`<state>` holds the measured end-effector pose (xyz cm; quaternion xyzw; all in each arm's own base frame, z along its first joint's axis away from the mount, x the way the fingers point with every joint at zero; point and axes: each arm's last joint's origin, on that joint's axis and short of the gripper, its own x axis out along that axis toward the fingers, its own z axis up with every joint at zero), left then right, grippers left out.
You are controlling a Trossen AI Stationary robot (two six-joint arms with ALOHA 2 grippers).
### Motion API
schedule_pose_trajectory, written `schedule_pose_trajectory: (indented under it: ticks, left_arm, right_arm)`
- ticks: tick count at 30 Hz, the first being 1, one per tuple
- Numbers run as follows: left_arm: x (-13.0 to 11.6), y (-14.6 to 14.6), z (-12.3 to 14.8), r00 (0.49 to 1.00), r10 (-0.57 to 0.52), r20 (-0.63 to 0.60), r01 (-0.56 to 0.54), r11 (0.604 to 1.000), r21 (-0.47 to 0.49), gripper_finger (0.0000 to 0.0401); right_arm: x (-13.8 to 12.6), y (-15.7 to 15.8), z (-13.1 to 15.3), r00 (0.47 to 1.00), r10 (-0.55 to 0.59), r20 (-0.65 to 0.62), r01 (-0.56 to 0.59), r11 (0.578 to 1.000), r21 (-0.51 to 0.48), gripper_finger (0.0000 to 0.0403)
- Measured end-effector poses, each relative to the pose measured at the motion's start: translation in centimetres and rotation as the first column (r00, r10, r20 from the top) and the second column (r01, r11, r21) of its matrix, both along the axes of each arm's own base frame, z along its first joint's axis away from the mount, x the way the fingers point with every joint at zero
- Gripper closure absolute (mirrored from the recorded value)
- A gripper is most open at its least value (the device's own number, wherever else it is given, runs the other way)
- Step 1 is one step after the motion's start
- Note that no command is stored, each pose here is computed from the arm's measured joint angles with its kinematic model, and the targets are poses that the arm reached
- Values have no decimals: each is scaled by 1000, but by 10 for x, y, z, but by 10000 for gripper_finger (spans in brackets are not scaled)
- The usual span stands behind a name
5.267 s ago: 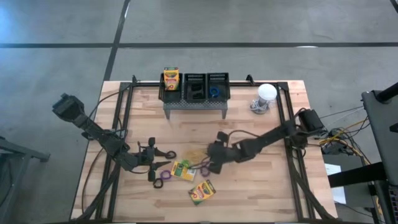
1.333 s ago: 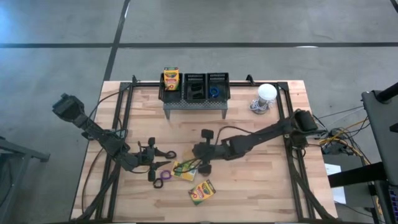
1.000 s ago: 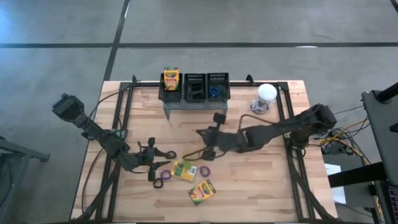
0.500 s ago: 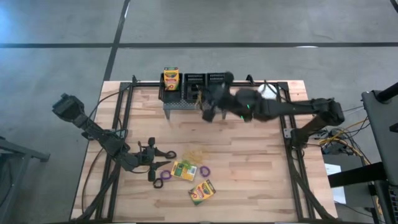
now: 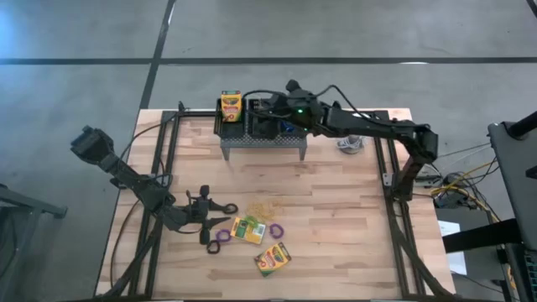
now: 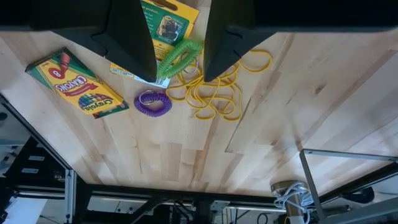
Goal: Pick & Place Office Desk Supplies
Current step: Put the yellow rubber band in the middle black bin on the shelf
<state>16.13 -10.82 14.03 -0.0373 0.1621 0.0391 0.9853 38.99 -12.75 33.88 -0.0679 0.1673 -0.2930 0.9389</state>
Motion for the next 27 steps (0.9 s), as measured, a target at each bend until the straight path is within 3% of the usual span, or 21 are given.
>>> schedule_pose_trajectory:
  ticks: [8, 18, 23, 27]
  left_arm:
    - [0, 0, 0, 1000, -1, -1, 1, 1000, 3, 266]
    - [0, 0, 0, 1000, 0, -1, 0, 1000, 0, 266]
    - [0, 0, 0, 1000, 0, 0, 0, 1000, -4, 266]
    - [0, 0, 1, 1000, 0, 4, 0, 1000, -7, 266]
  right_arm:
    - [12, -3, -26, 991, 49, -128, -36, 995, 98, 386]
    - [-2, 6, 1, 959, 49, -280, 22, 969, 246, 285]
    - [-11, 50, 15, 929, 130, -346, -43, 968, 247, 268]
    - [-22, 101, -4, 881, 205, -426, -124, 970, 210, 274]
